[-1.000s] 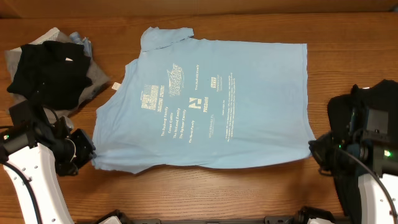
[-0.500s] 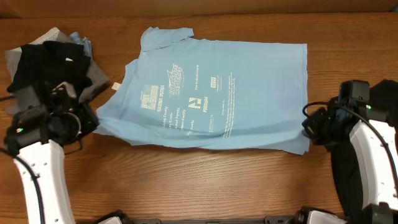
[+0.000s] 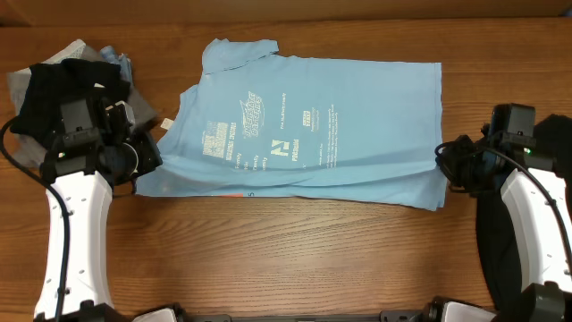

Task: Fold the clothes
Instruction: 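Fold the shirt's bottom half upward toward the collar with both grippers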

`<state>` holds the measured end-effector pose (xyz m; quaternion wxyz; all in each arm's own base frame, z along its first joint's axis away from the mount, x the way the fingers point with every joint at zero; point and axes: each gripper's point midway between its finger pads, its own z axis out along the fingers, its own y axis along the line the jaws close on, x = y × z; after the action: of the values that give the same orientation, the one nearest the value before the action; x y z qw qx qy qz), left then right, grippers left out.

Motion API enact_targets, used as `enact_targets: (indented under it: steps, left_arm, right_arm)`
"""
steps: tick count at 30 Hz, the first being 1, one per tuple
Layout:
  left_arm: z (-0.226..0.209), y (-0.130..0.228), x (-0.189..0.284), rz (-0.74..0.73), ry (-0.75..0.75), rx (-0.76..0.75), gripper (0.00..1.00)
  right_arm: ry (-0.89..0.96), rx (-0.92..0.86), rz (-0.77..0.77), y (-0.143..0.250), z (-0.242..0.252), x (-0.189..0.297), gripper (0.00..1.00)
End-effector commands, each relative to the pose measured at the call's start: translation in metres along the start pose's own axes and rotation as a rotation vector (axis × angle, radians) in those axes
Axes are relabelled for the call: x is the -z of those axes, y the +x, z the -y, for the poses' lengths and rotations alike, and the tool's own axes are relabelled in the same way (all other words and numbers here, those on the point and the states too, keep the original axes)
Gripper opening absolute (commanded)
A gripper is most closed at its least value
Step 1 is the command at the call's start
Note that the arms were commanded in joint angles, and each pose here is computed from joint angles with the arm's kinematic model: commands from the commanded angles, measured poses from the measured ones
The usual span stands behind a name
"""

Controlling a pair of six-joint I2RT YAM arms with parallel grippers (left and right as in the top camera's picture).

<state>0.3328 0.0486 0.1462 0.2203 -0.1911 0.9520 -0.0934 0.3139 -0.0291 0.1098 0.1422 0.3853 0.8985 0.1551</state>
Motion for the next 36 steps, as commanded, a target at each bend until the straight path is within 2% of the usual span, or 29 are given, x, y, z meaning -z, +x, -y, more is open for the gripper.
enact_targets:
  steps: [1, 7, 13, 20, 21, 22, 24, 25, 26, 28, 29, 32, 36]
  left_arm:
    - [-0.001, -0.010, -0.003, 0.020, -0.015, 0.011, 0.04]
    - [-0.001, -0.010, -0.014, 0.001, -0.016, 0.007, 0.04]
    - [-0.001, -0.011, -0.024, -0.010, -0.017, 0.015, 0.04]
    - [0.012, -0.032, -0.023, 0.071, 0.055, 0.036, 0.04]
    - [0.014, -0.034, -0.023, 0.079, 0.063, 0.036, 0.05]
    - [0.014, -0.036, -0.022, 0.086, 0.065, 0.035, 0.07]
    - [0.015, -0.037, -0.023, 0.090, 0.066, 0.033, 0.13]
    - [0.014, -0.037, -0.024, 0.089, 0.065, 0.034, 0.18]
    - [0.014, -0.037, -0.024, 0.087, 0.065, 0.034, 0.27]
    - [0.014, -0.036, -0.026, 0.081, 0.064, 0.035, 0.56]
    - [0.014, -0.035, -0.026, 0.077, 0.062, 0.036, 0.63]
    - [0.012, -0.028, -0.027, 0.048, 0.056, 0.039, 0.72]
    - [0.010, -0.005, -0.027, -0.046, 0.054, 0.011, 0.72]
  right_arm:
    - [-0.025, 0.007, 0.002, -0.009, -0.007, -0.009, 0.04]
    - [-0.114, 0.058, -0.033, -0.013, -0.026, -0.029, 0.04]
    - [-0.160, 0.084, 0.034, -0.031, -0.038, -0.033, 0.04]
    - [-0.196, 0.104, 0.085, -0.043, -0.048, -0.031, 0.04]
    - [-0.196, 0.104, 0.085, -0.043, -0.048, -0.031, 0.05]
    - [-0.195, 0.104, 0.086, -0.043, -0.048, -0.031, 0.10]
    - [-0.194, 0.104, 0.088, -0.043, -0.048, -0.031, 0.27]
    - [-0.190, 0.104, 0.091, -0.044, -0.047, -0.031, 0.29]
    - [-0.188, 0.103, 0.092, -0.044, -0.046, -0.031, 0.32]
    - [-0.187, 0.103, 0.092, -0.044, -0.046, -0.031, 0.41]
    - [-0.185, 0.102, 0.090, -0.044, -0.046, -0.031, 0.43]
    - [-0.177, 0.097, 0.077, -0.041, -0.043, -0.031, 0.47]
    - [-0.153, 0.104, 0.046, -0.033, -0.037, -0.033, 0.48]
